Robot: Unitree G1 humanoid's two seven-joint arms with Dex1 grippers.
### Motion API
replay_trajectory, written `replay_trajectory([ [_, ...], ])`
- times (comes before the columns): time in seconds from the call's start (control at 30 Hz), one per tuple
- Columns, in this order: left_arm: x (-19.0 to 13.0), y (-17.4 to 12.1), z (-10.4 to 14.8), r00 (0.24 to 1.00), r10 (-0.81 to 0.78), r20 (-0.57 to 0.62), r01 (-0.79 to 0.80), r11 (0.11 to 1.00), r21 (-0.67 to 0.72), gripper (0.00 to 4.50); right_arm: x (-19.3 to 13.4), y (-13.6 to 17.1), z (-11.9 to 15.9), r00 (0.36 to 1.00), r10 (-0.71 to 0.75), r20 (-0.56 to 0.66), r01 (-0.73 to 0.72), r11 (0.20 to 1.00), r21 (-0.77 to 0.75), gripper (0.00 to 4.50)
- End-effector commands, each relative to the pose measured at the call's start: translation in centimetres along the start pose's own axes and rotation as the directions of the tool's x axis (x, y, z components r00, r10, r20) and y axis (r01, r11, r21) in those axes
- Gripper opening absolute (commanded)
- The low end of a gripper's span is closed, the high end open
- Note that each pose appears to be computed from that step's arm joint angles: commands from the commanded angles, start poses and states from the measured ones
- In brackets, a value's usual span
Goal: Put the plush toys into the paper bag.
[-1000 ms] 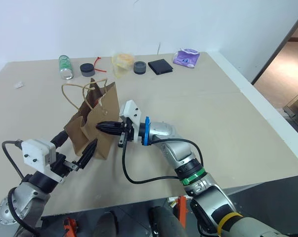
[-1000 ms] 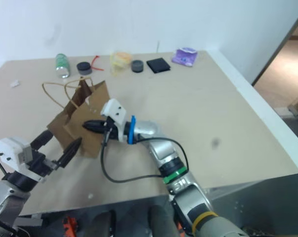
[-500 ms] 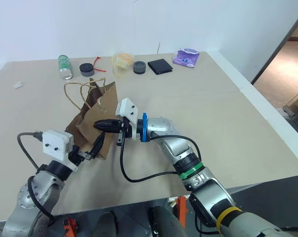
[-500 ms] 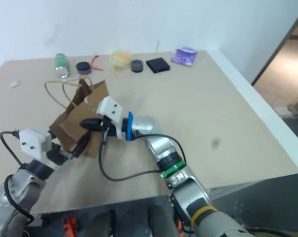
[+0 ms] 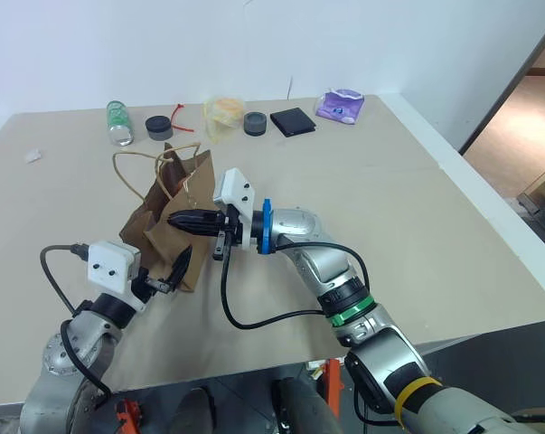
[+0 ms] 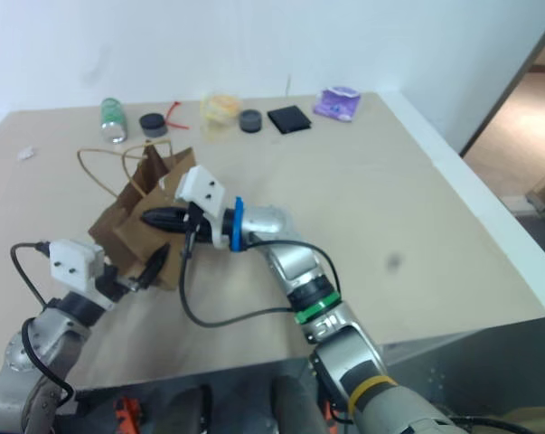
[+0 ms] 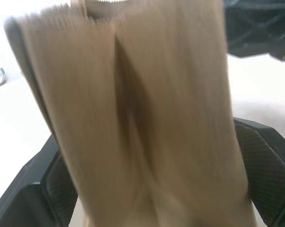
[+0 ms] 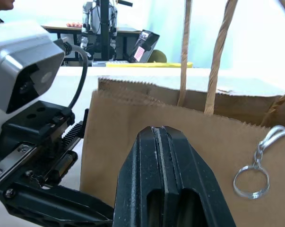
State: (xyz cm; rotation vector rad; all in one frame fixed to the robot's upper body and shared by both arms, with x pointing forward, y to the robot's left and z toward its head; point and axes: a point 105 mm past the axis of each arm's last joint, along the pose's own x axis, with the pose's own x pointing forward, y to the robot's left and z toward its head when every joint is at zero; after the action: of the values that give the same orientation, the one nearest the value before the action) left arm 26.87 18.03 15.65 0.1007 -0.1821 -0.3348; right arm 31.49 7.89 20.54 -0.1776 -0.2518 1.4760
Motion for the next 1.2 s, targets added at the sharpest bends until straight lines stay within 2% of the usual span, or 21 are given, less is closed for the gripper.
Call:
replay_trajectory([
  [0.03,0.4,-0.1,1.1,0.999,0.004,0.052,-0.004,1.000,0.013,4.50,0.6,0.2,2.3,0.999,0.029,0.040,-0.027,0.997,-0.066,0.04],
  [0.33,0.6,0.6,0.8,0.996,0.059,0.067,-0.060,0.998,0.021,4.50,0.5,0.3,2.0,0.999,0.030,0.032,-0.028,0.998,-0.059,0.04],
  [0.43,0.5,0.6,0.6,0.996,0.054,0.070,-0.054,0.998,0.008,3.76,0.4,0.3,1.9,0.999,0.027,0.030,-0.026,0.998,-0.056,0.00],
  [0.67,0.4,0.6,0.8,0.994,0.050,0.100,-0.050,0.999,0.001,0.14,0.4,0.3,1.7,0.999,0.024,0.027,-0.023,0.998,-0.052,0.00],
  [0.87,0.2,1.1,0.4,0.992,0.063,0.113,-0.058,0.997,-0.045,0.06,0.2,0.0,1.7,1.000,0.011,0.028,-0.010,0.999,-0.047,0.00],
  [1.0,0.3,0.0,0.8,0.986,-0.050,0.157,0.084,0.974,-0.212,0.06,-2.6,-1.4,4.3,0.988,-0.016,0.154,0.002,0.996,0.087,0.00],
  [1.07,0.1,0.3,1.5,0.977,-0.123,0.173,0.162,0.958,-0.236,0.06,-6.5,-2.9,5.8,0.975,-0.029,0.219,-0.021,0.975,0.223,0.00],
  [1.13,-0.2,0.0,1.9,0.959,-0.226,0.171,0.264,0.934,-0.242,0.06,-10.0,-4.1,6.8,0.967,-0.054,0.249,-0.023,0.955,0.295,0.00],
  [1.2,-0.9,-1.1,2.1,0.905,-0.392,0.163,0.423,0.861,-0.280,0.06,-12.6,-4.7,6.2,0.978,-0.073,0.197,0.010,0.952,0.306,0.00],
])
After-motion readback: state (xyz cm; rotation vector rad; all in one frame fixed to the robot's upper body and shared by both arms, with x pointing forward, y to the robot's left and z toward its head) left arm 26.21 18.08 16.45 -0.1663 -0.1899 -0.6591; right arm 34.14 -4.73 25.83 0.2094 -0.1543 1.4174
